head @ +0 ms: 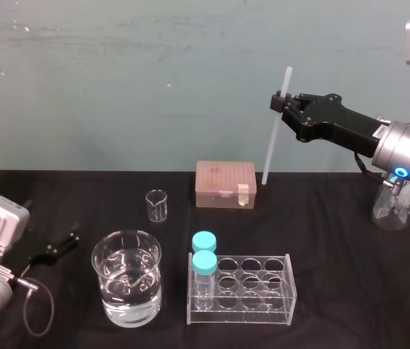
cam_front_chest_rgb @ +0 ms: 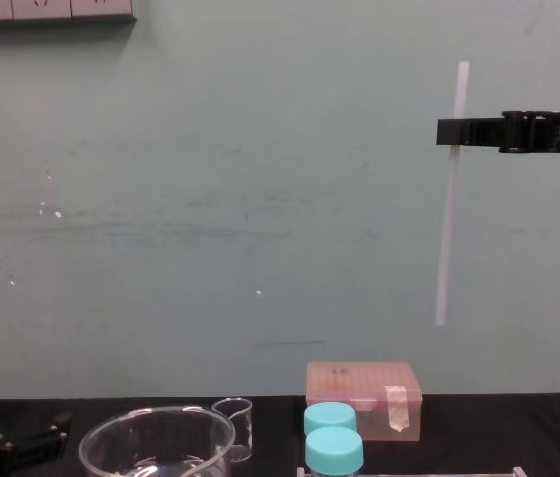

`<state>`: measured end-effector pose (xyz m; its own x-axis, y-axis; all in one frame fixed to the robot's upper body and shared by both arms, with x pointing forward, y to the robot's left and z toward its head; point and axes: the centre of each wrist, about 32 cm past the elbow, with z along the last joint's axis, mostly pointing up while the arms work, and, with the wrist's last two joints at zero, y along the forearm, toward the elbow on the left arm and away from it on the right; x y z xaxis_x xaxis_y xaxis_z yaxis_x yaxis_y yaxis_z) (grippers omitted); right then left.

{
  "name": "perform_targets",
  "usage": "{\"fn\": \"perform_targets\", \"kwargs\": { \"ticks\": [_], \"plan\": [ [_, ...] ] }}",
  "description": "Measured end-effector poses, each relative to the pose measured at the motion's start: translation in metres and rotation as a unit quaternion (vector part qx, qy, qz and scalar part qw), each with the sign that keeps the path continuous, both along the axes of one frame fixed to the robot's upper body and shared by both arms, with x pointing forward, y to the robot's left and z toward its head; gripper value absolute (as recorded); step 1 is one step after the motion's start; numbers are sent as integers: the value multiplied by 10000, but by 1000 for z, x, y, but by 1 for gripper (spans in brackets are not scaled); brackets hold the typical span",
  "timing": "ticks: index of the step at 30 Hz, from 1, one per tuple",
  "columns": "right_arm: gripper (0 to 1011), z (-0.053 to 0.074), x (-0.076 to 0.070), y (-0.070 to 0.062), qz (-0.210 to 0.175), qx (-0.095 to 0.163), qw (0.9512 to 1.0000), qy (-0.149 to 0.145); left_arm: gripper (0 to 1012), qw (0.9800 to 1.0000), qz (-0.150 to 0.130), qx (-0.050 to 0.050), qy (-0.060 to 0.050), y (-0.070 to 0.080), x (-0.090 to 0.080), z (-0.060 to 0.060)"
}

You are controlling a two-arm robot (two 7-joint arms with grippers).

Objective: Pick up the stirring rod with one hand, then place it down.

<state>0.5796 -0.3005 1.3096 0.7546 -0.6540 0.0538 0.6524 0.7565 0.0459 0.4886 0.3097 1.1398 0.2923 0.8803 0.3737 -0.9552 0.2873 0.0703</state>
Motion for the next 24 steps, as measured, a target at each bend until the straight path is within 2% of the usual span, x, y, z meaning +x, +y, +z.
{"fn": "perform_targets", "kwargs": {
  "ticks": [20, 24],
  "plan": [
    [71, 0, 0, 0, 3, 4, 10000, 0, 1005, 10000, 0, 0, 0, 0, 0, 0],
    [71, 4, 1, -11, 149, 92, 9998, -18, 1005, 10000, 0, 0, 0, 0, 0, 0]
  ]
}}
